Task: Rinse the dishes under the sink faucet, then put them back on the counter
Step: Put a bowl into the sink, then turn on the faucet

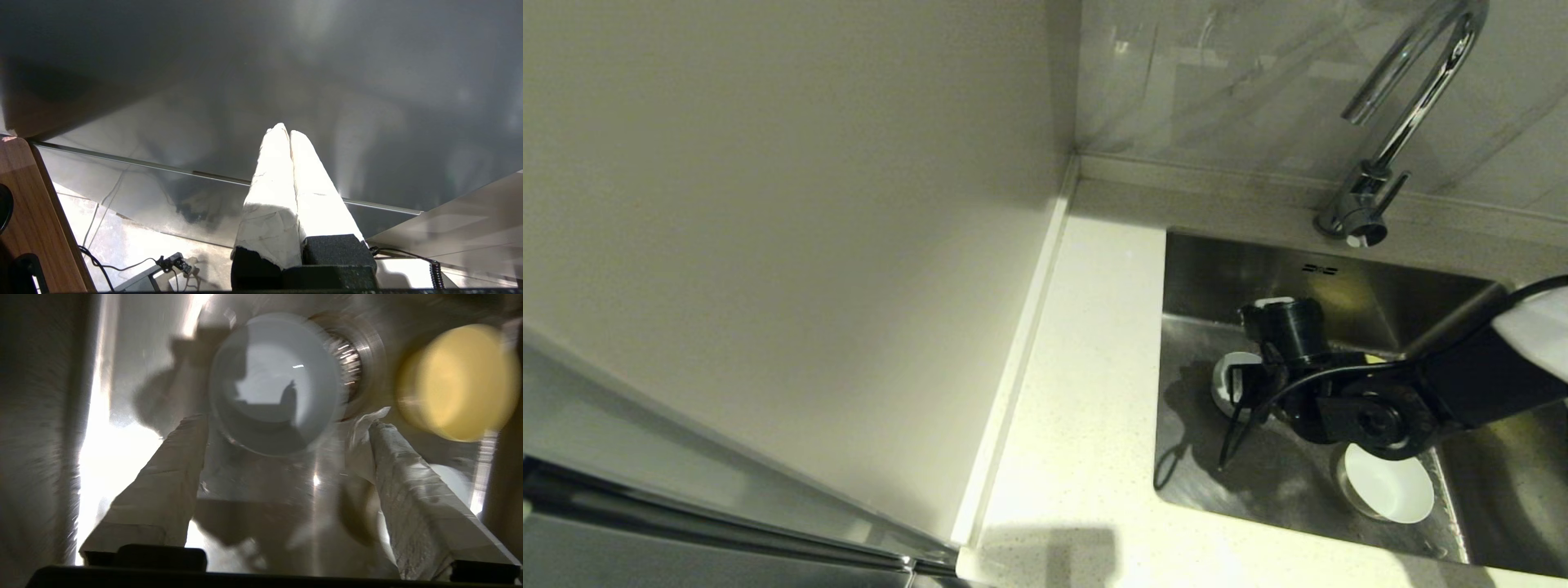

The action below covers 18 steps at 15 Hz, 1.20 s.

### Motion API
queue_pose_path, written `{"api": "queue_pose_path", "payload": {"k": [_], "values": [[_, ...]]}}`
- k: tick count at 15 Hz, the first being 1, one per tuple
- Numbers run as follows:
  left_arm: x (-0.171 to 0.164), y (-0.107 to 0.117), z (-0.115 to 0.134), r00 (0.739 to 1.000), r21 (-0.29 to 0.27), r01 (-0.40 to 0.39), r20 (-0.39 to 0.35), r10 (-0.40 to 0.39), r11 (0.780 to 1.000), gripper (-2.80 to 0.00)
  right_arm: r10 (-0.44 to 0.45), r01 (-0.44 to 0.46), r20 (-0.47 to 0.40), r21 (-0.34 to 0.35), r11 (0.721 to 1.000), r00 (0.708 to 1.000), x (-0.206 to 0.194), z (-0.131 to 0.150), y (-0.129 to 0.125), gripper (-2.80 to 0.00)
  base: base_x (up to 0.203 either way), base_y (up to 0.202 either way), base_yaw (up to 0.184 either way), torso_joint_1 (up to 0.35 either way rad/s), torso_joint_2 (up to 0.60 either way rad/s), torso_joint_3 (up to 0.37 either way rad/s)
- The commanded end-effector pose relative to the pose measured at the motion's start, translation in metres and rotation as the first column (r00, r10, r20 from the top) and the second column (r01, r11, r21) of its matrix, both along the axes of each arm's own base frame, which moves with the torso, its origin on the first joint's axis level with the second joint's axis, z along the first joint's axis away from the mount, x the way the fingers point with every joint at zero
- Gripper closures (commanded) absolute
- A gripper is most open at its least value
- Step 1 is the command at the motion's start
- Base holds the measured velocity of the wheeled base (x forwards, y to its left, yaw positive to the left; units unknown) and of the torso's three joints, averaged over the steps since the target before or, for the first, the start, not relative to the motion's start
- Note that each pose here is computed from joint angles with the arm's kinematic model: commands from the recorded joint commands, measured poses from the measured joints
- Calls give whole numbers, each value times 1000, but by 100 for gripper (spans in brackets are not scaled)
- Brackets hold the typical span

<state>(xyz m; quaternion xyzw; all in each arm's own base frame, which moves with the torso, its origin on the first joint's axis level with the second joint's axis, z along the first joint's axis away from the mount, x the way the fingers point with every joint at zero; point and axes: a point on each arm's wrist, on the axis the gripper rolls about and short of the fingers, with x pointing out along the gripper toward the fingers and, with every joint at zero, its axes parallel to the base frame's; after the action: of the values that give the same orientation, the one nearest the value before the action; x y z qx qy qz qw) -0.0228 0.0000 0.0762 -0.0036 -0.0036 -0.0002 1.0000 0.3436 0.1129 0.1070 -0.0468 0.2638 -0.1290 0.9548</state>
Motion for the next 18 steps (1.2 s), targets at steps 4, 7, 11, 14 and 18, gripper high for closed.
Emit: {"api": "queue_pose_path", "payload": {"k": [4, 7, 11, 14, 18], "values": [[0, 0, -1, 1000, -1, 0, -2, 0, 1000, 0, -38, 21, 249, 71, 997, 968, -109, 97, -50, -280, 0, 0, 0, 0, 0, 0], [0, 0, -1, 1000, -1, 0, -3, 0, 1000, 0, -120, 93, 315, 100, 991, 942, -160, 119, -88, -280, 0, 0, 0, 0, 0, 0], [0, 0, -1, 1000, -1, 0, -3, 0, 1000, 0, -214, 155, 293, 209, 965, 932, -223, 129, -127, -280, 0, 0, 0, 0, 0, 0], [0, 0, -1, 1000, -1, 0, -3, 0, 1000, 0, -240, 163, 267, 281, 946, 933, -261, 126, -126, -280, 0, 0, 0, 0, 0, 0], [0, 0, -1, 1000, -1, 0, -3, 0, 1000, 0, -237, 150, 279, 299, 942, 931, -268, 136, -125, 0, 0, 0, 0, 0, 0, 0]]}}
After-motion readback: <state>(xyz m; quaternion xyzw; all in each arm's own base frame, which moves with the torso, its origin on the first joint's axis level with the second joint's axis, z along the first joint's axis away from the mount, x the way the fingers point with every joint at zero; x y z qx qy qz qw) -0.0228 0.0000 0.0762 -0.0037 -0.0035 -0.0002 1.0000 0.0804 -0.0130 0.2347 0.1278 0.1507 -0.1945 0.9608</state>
